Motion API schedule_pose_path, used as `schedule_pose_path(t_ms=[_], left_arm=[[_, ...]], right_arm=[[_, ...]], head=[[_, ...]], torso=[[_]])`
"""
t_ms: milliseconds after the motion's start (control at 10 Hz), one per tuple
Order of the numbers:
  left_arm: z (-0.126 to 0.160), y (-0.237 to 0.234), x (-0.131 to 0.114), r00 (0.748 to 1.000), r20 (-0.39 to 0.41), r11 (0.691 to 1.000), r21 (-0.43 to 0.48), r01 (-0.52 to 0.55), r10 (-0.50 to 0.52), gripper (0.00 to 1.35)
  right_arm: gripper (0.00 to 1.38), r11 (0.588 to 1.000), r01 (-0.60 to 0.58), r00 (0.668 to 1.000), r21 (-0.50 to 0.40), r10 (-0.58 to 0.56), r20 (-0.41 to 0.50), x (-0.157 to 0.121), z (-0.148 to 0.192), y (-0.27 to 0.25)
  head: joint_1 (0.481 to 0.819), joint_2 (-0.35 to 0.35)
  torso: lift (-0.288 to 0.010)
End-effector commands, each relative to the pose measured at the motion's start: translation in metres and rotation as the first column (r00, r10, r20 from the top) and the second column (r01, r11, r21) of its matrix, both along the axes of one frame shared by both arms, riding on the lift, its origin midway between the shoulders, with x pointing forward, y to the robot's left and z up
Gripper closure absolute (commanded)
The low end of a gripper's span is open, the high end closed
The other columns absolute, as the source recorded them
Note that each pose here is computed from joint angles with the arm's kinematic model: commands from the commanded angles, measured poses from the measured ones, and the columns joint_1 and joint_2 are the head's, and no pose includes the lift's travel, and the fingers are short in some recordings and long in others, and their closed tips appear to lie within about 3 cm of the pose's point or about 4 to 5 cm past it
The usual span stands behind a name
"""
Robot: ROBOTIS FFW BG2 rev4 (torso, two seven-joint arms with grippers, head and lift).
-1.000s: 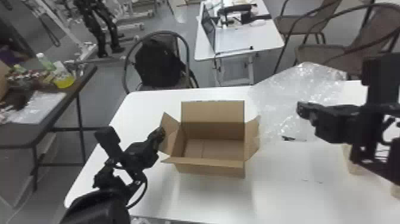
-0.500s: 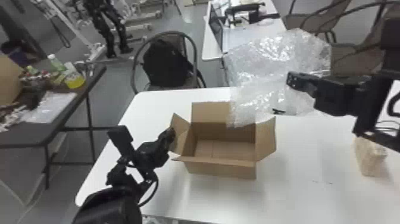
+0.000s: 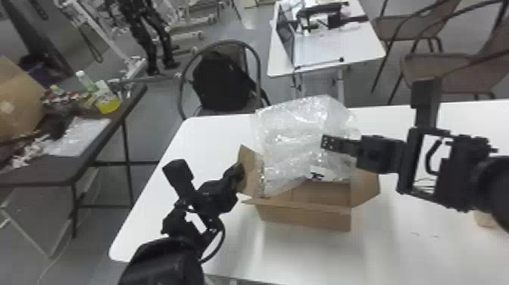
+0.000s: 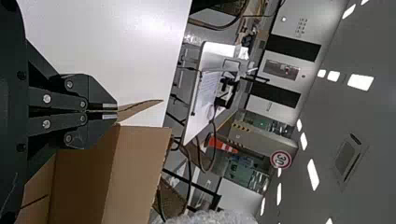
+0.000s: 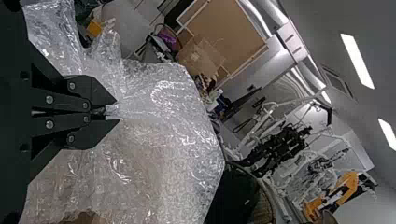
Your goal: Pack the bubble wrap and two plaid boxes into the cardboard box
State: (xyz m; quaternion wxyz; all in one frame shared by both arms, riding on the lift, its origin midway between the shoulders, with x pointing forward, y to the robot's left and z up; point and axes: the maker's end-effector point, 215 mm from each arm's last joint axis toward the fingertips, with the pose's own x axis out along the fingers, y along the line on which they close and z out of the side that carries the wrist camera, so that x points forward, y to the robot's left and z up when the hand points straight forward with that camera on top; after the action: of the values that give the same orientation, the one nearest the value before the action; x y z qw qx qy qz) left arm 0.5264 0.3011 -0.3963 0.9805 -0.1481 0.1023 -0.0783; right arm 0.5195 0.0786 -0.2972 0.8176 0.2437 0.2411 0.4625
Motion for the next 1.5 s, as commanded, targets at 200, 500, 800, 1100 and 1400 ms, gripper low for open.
schedule_pose_path(t_ms=[200, 500, 800, 1100, 1400], left_arm=[[-0.003, -0.047, 0.0, 0.999, -0.003, 0.997, -0.072, 0.032, -0.032, 1.21], [0.003, -0.045, 0.001, 1.0, 0.015, 0.997, -0.077, 0.026, -0.025, 1.21], [0.002, -0.031, -0.001, 1.0, 0.014, 0.998, -0.067, -0.009, 0.01, 1.21], [0.006, -0.033, 0.002, 1.0, 0.024, 0.997, -0.071, -0.006, 0.008, 1.21], [0.007, -0.032, 0.002, 0.999, 0.03, 0.997, -0.078, -0.009, 0.012, 1.21]], right_arm=[[1.25, 1.0, -0.025, 0.996, 0.002, 0.025, -0.081, -0.005, -0.041, 0.015], [1.25, 0.989, 0.045, 0.995, -0.14, -0.056, -0.077, -0.003, -0.063, 0.0], [1.25, 0.963, 0.121, 0.991, -0.239, -0.132, -0.03, 0.004, -0.05, -0.019], [1.25, 0.947, 0.101, 0.987, -0.306, -0.135, -0.091, -0.004, -0.071, -0.026], [0.76, 0.957, 0.067, 0.982, -0.283, -0.114, -0.153, -0.015, -0.083, -0.017]], head=[[0.695, 0.35], [0.695, 0.348], [0.695, 0.338], [0.695, 0.326], [0.695, 0.336]], torso=[[-0.087], [-0.087], [-0.087], [-0.087], [-0.087]])
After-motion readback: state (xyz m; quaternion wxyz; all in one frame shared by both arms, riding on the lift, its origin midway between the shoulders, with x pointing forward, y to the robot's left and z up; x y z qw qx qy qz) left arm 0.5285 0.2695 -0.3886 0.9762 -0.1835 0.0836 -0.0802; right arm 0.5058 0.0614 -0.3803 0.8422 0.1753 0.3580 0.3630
